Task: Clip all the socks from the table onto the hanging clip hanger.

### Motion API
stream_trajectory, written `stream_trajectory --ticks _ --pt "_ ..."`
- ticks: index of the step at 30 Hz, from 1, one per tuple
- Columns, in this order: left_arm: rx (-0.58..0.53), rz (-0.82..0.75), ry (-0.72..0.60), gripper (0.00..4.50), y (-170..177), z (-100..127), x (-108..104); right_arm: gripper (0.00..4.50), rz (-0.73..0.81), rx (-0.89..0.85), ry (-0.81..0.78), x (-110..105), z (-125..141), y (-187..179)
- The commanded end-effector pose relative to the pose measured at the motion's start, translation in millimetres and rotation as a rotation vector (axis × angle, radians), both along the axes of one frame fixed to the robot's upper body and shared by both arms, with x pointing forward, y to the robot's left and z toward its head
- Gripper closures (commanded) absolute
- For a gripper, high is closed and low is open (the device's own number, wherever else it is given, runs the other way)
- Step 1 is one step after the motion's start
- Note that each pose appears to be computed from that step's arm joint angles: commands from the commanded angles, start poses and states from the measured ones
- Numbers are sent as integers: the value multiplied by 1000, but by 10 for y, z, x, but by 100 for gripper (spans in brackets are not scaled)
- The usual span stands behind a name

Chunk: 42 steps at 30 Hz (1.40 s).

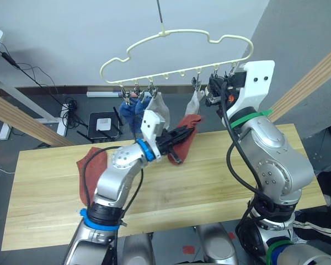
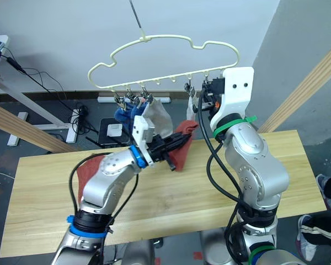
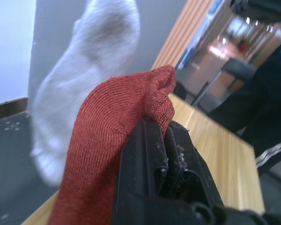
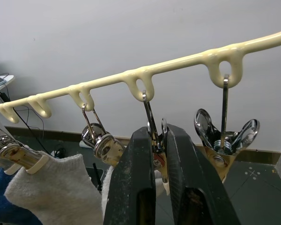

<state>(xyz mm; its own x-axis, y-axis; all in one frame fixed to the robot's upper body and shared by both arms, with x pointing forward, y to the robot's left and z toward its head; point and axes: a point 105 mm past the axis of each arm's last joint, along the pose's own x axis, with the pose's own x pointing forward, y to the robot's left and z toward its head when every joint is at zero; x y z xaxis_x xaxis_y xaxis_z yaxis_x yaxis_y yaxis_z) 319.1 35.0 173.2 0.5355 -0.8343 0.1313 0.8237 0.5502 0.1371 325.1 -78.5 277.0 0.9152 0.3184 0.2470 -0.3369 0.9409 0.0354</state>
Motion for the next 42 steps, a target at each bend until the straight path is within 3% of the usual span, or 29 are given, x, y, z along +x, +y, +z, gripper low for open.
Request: stream_trajectory --ticks 1,6,22,42 --pt "-36 36 -18 450 -73 57 16 446 8 15 -59 -77 134 10" --pt "-114 110 2 450 -105 120 142 446 10 16 -56 -80 131 21" --pt "-252 72 -45 450 -172 360 94 446 9 21 -35 -81 85 37" --pt "-282 58 -57 450 -210 427 114 446 11 30 -2 -91 31 49"
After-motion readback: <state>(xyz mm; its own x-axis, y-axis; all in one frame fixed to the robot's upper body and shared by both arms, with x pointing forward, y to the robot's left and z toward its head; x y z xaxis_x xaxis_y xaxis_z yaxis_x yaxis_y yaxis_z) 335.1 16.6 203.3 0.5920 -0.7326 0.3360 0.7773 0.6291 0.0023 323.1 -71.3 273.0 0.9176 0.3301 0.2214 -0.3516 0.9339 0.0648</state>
